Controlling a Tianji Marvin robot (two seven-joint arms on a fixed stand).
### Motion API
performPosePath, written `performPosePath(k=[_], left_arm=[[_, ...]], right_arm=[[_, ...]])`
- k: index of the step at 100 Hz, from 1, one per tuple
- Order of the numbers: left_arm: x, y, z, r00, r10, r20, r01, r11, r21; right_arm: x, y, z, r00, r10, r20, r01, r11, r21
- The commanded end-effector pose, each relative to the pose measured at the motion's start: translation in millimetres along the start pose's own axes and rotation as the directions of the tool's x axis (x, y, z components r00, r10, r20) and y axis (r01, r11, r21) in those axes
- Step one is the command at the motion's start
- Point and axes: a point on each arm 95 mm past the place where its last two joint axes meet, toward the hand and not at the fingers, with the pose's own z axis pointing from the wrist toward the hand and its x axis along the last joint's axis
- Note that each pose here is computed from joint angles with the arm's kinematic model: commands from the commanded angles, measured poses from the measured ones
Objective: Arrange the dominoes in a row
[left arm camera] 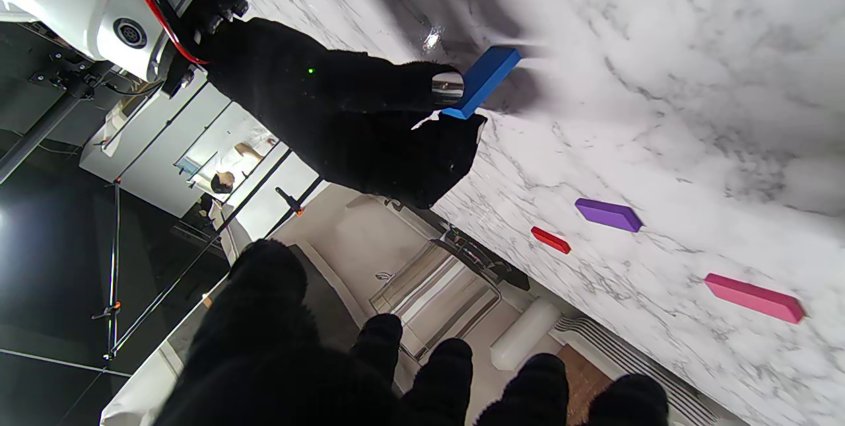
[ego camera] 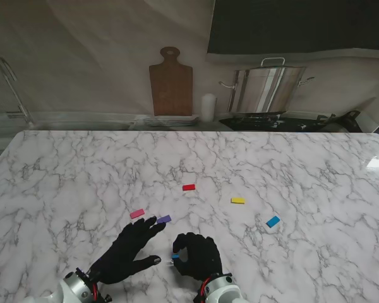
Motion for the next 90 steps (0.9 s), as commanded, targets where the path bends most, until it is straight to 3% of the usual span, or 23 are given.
performPosePath(k=[1, 90], left_arm=[[1.8, 2.2, -0.1, 1.000, -0.002, -0.005, 0.002, 1.000, -0.015], [1.9, 2.3, -0.3, 1.000, 0.002, -0.006, -0.002, 1.000, -0.017]], right_arm=[[0.3, -1.7, -1.8, 1.000, -0.002, 0.005, 0.002, 1.000, 0.004], [1.2, 0.0, -3.1, 1.000, -0.025, -0.017, 0.025, 1.000, 0.013]])
